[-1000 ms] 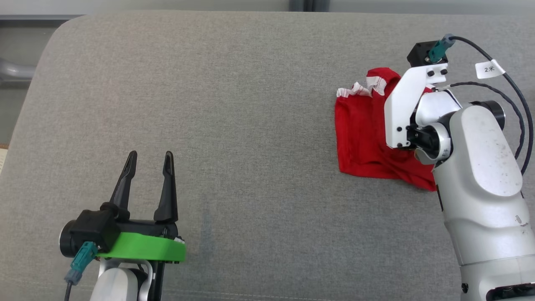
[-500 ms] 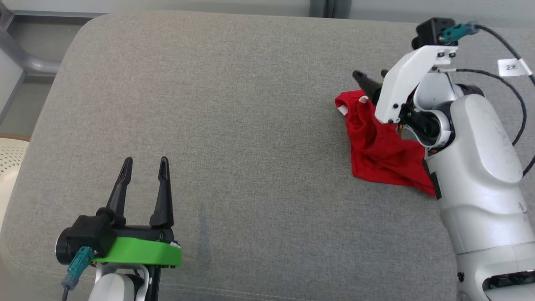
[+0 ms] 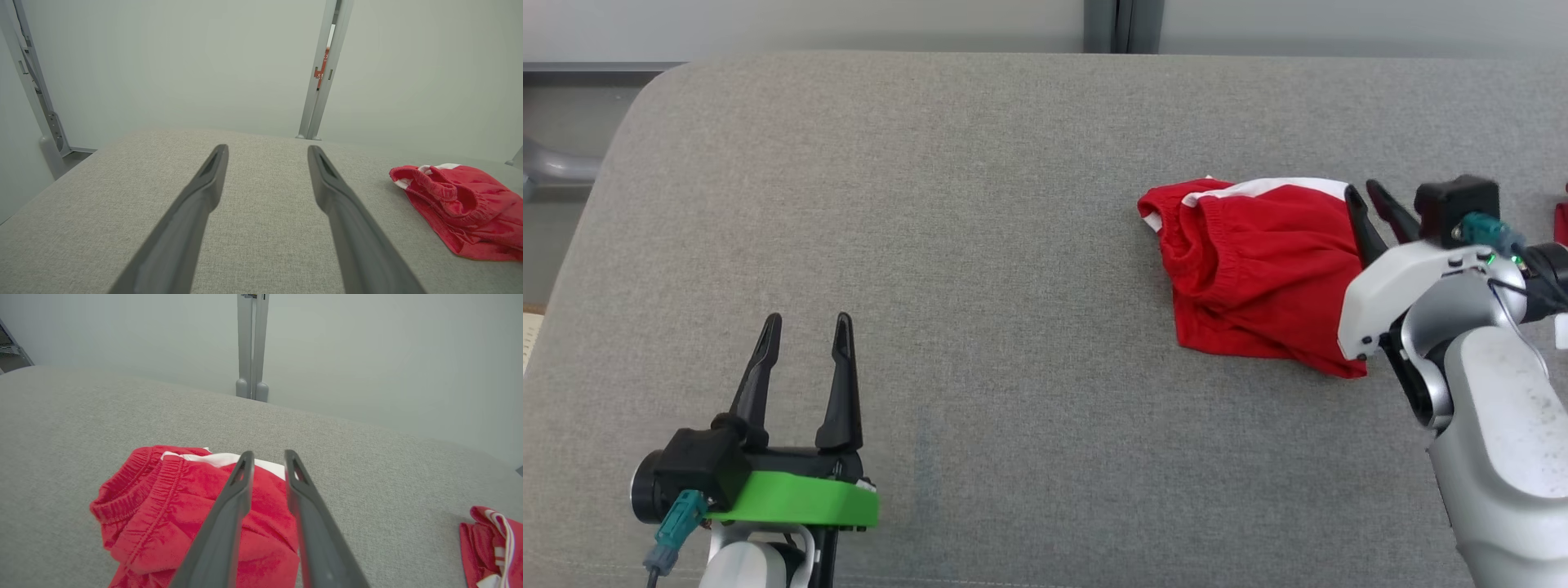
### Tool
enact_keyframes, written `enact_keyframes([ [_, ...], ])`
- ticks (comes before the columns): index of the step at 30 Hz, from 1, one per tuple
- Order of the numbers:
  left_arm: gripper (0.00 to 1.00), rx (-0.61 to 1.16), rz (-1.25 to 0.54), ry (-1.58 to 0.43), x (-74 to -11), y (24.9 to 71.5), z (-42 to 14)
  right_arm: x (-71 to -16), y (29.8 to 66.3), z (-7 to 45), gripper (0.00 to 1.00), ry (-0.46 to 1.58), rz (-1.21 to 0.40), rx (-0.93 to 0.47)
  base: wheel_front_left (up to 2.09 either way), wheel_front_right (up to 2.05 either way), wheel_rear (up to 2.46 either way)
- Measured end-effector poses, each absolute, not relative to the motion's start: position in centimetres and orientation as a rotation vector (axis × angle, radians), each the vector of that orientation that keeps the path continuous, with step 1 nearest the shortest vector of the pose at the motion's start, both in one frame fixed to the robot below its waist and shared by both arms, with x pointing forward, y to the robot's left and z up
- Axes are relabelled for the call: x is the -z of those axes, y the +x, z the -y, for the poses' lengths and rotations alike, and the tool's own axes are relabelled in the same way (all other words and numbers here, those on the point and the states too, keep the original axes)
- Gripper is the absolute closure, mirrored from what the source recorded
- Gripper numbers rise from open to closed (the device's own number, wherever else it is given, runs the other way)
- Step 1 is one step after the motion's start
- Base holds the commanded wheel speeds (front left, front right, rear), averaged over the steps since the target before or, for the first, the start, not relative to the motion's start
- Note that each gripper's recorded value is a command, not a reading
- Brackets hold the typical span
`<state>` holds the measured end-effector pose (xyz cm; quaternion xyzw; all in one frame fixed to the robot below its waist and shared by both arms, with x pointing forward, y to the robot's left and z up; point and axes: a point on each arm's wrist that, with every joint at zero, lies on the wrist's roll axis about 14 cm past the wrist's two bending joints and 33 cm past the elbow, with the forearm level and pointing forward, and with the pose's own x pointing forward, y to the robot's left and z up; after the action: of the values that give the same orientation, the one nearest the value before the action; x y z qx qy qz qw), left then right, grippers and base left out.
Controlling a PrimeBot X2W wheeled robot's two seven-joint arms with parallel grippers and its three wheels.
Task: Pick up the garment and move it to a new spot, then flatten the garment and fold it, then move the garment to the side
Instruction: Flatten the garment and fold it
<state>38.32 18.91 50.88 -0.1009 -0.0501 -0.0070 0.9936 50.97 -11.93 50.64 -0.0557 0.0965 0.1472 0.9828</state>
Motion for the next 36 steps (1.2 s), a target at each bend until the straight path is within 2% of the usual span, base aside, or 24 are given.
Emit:
enact_keyframes([
  [2,0.00,0.019,0.090,-0.200,-50.5,38.5,-18.7,-49.2,50.4,11.7,1.00,-0.160,-0.192,-0.307,0.00,0.00,0.00],
  [8,0.00,0.030,0.074,-0.197,-50.0,39.2,-18.4,-43.6,48.8,8.2,1.00,-0.125,-0.298,-0.369,0.00,0.00,0.00],
  [17,0.00,-0.006,0.063,-0.187,-49.6,39.1,-19.6,-40.8,49.5,3.1,1.00,-0.113,-0.365,-0.483,0.00,0.00,0.00],
  [25,0.00,-0.037,0.059,-0.184,-49.5,38.6,-20.6,-41.6,48.2,-3.1,1.00,0.001,-0.347,-0.651,0.00,0.00,0.00],
  [30,0.00,-0.039,0.071,-0.185,-49.9,38.4,-20.7,-42.2,48.0,-3.3,1.00,0.028,-0.335,-0.653,0.00,0.00,0.00],
  [36,0.00,-0.037,0.083,-0.186,-50.3,38.2,-20.6,-47.0,48.4,-3.2,1.00,0.166,-0.166,-0.631,0.00,0.00,0.00],
])
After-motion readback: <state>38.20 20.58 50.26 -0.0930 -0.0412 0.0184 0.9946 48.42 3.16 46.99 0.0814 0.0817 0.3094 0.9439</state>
